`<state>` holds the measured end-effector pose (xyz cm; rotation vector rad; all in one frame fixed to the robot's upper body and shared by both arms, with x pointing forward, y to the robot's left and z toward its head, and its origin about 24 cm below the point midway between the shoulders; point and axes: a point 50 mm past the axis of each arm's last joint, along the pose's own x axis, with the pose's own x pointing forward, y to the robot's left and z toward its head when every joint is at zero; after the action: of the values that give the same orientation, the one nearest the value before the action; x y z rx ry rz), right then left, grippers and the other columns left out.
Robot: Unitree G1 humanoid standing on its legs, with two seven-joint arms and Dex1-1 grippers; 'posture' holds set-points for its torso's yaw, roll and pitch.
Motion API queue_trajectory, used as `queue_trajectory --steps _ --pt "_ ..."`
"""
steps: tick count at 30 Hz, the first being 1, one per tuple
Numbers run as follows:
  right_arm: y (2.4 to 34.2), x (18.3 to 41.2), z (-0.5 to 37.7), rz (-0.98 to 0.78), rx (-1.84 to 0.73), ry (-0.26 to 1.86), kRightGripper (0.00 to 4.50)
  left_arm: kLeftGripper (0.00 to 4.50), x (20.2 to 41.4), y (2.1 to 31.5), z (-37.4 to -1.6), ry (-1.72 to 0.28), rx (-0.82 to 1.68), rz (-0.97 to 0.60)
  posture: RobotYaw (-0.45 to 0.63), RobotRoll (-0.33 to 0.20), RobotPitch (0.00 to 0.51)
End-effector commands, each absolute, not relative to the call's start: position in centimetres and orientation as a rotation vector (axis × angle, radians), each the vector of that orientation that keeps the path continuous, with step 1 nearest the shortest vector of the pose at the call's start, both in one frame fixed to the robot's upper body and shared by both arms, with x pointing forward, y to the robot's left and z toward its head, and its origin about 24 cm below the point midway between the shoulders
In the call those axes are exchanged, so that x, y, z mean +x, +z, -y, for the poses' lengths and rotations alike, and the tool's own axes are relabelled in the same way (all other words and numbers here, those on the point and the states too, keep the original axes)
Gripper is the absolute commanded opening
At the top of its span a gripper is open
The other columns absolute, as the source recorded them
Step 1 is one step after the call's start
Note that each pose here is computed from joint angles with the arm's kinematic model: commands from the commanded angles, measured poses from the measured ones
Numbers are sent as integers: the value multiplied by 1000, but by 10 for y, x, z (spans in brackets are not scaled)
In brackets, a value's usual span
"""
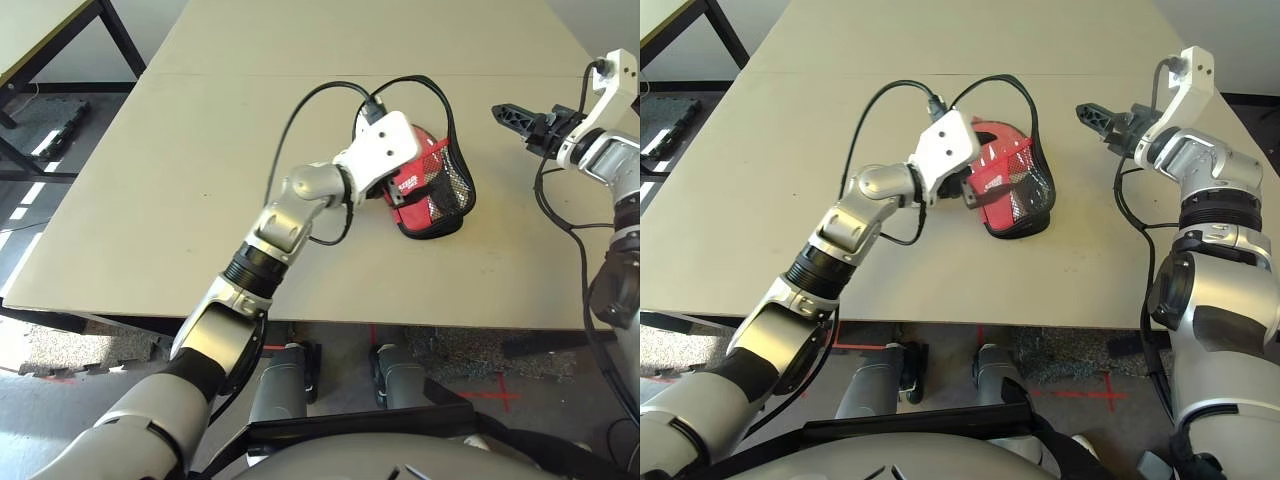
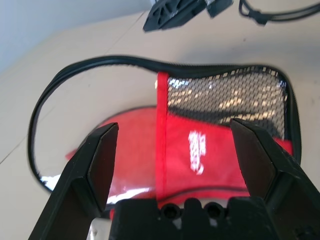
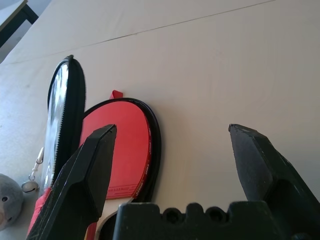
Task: Store the ping-pong paddle in its case and zip it.
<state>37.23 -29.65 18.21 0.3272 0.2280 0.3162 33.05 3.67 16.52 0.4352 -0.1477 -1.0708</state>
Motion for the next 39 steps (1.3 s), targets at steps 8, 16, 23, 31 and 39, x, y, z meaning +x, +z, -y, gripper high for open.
queue_trajectory --steps 8,16,23,31,39 --pt "180 370 298 -286 328 323 4464 4500 321 147 -23 -1114 482 110 31 0 158" --pt "159 352 287 -537 327 471 4464 4500 324 163 -34 -1091 493 140 31 0 162" --pt "135 342 274 -713 334 512 4464 4500 323 172 -51 -1062 515 138 35 0 166" --pt "122 340 255 -766 357 574 4464 4500 321 170 -56 -1053 522 122 41 0 165" --pt "119 336 242 -800 363 646 4464 4500 320 169 -56 -1050 516 116 45 0 164"
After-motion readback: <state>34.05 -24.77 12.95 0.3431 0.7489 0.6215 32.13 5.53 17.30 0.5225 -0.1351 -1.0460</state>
